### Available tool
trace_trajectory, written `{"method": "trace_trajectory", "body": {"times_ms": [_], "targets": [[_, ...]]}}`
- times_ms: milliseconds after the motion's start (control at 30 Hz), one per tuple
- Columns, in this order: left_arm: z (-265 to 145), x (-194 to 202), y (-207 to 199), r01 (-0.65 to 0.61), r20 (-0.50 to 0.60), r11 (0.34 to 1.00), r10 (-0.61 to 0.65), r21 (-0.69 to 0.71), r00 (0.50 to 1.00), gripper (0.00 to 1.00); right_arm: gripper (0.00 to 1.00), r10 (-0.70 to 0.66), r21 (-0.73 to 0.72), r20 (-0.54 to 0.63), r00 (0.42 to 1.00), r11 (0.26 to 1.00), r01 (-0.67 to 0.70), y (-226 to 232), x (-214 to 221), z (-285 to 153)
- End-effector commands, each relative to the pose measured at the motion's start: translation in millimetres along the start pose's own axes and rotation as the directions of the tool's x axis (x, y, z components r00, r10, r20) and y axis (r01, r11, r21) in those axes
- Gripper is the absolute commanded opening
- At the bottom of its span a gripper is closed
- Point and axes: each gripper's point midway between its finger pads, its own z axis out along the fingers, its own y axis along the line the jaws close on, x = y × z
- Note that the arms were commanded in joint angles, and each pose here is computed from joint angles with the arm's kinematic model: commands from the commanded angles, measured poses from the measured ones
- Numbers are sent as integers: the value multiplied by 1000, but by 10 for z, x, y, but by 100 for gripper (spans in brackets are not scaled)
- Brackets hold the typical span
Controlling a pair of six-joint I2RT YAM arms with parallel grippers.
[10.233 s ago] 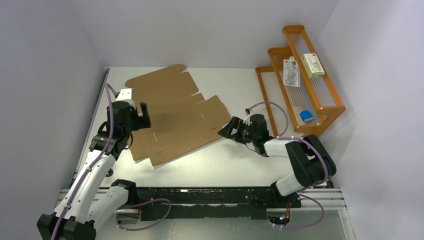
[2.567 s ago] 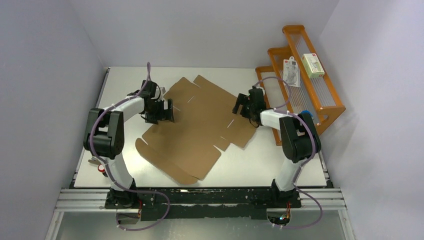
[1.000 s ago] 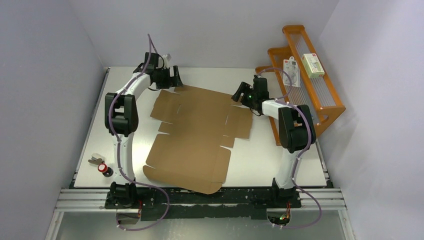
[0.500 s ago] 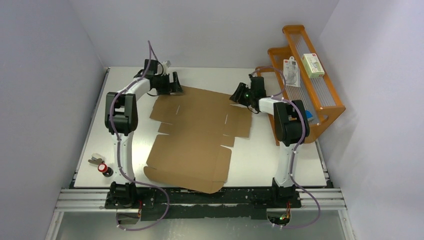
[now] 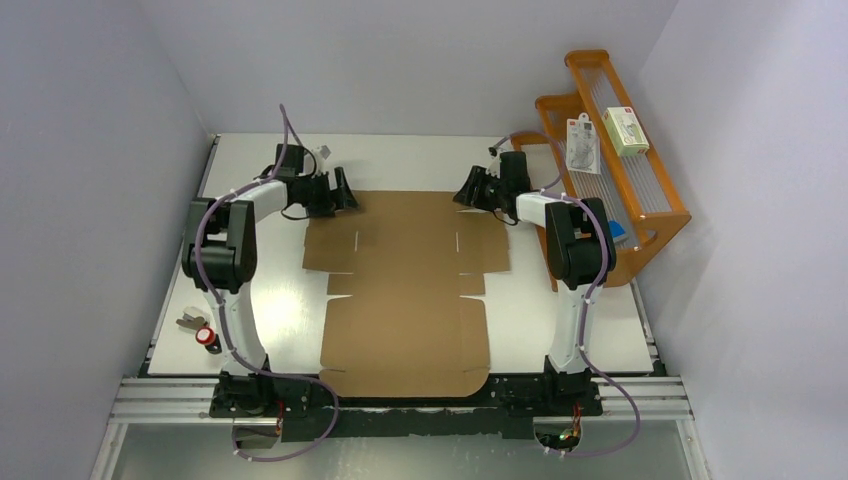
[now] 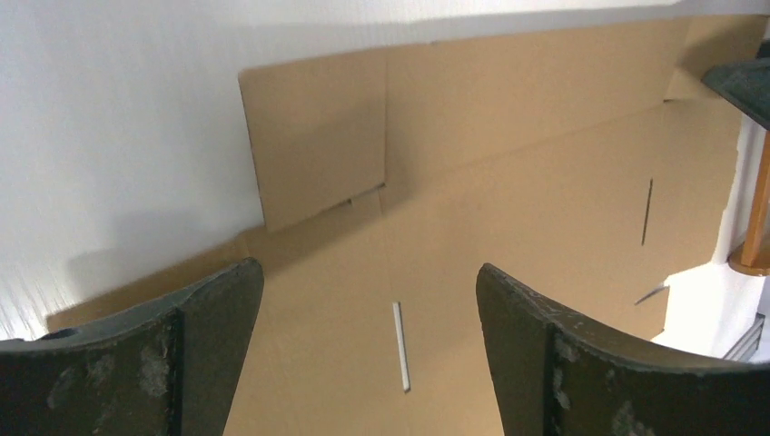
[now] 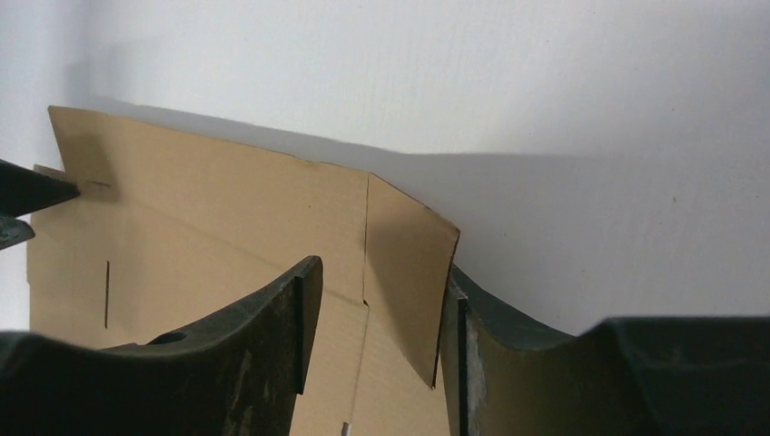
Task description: Fold the paper box
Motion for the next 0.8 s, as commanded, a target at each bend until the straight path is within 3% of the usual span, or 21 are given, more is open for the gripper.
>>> {"method": "trace_trajectory", "body": {"times_ms": [0, 133, 233, 433, 633, 767], "targets": [[-216, -113, -156, 0, 59, 1000, 0, 3, 998, 93, 54, -48, -29, 9, 999, 998, 48, 71, -58, -101], [-314, -321, -15, 29, 134, 995, -16, -91, 991, 94, 57, -39, -17, 15, 999, 999, 39, 29, -64, -151], [-287, -411, 68, 60, 173, 995, -46, -77, 984, 94, 59, -37, -12, 23, 999, 999, 37, 12, -60, -183], [-17, -430, -14, 50, 124, 998, -56, 45, 991, 88, 60, -34, -9, 20, 999, 999, 35, -29, -59, -172], [150, -391, -25, 52, 92, 995, -60, 89, 994, 84, 60, -27, -10, 18, 999, 1000, 28, -85, -73, -142], [295, -326, -25, 67, 52, 991, -74, 111, 996, 76, 58, -24, -21, 15, 1000, 999, 24, -82, -73, -93]]}}
